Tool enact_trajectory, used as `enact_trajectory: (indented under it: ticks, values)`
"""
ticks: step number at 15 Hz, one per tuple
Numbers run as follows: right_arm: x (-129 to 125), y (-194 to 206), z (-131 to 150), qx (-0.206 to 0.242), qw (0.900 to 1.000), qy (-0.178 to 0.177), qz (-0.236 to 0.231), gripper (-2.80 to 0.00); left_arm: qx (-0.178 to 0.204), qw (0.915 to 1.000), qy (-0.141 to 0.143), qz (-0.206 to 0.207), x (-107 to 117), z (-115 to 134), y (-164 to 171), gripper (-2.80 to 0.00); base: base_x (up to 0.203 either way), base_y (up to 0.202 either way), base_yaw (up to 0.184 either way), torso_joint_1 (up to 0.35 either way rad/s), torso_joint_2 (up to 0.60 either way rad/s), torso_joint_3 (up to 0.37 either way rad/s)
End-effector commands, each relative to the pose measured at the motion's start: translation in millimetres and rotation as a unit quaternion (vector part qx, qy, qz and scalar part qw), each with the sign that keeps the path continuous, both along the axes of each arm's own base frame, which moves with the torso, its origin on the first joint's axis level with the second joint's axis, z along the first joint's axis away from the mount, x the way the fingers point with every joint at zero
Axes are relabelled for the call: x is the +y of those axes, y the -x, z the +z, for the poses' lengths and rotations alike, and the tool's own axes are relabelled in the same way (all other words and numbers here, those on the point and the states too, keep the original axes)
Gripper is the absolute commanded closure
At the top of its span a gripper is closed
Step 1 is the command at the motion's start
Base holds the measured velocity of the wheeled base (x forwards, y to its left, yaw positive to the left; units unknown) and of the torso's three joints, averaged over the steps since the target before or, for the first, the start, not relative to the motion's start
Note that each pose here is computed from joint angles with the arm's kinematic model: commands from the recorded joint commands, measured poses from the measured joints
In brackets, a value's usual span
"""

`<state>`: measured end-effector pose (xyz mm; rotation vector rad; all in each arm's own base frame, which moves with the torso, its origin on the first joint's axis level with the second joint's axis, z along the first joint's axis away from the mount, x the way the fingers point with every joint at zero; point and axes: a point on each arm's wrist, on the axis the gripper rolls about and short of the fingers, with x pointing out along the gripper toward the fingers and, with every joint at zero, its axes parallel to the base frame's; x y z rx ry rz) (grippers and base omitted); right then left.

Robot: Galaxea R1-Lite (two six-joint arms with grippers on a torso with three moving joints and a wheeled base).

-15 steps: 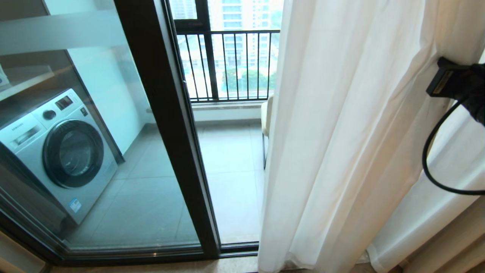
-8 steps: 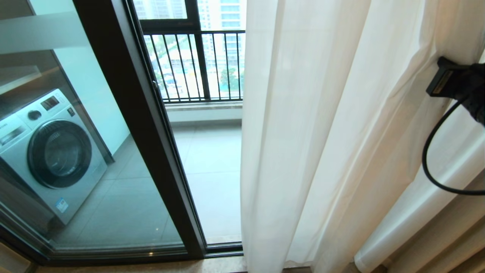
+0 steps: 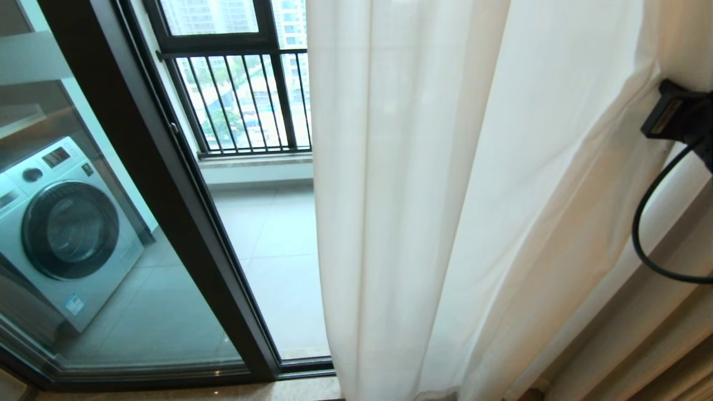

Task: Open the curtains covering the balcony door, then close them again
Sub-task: Pull the inner curtains open on both sides

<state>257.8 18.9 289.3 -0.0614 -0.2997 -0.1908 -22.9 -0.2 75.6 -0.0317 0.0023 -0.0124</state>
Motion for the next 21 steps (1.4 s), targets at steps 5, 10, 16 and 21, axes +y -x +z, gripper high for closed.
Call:
enact_trajectory:
  ticks: [5, 10, 16, 21]
  values:
    - [0.9, -0.3, -1.0, 0.001, 1.000, 0.001, 0.001, 0.00, 0.000, 1.0000, 0.000, 0.000, 0.0, 0.0, 0.0, 0.00, 0.000, -0.190, 0.002, 0.003, 0.00, 0.001]
    - [0.9, -0.2, -1.5, 0.002, 1.000, 0.001, 0.001, 0.00, 0.000, 1.0000, 0.000, 0.000, 0.0, 0.0, 0.0, 0.00, 0.000, -0.190, 0.001, 0.002, 0.00, 0.003]
    - [0.8, 1.0, -0.4, 0.000, 1.000, 0.001, 0.001, 0.00, 0.000, 1.0000, 0.000, 0.000, 0.0, 0.0, 0.0, 0.00, 0.000, -0.181, 0.001, 0.001, 0.00, 0.003]
    - [0.8, 1.1, -1.1, 0.001, 1.000, 0.001, 0.001, 0.00, 0.000, 1.0000, 0.000, 0.000, 0.0, 0.0, 0.0, 0.00, 0.000, -0.016, 0.000, 0.000, 0.00, 0.000]
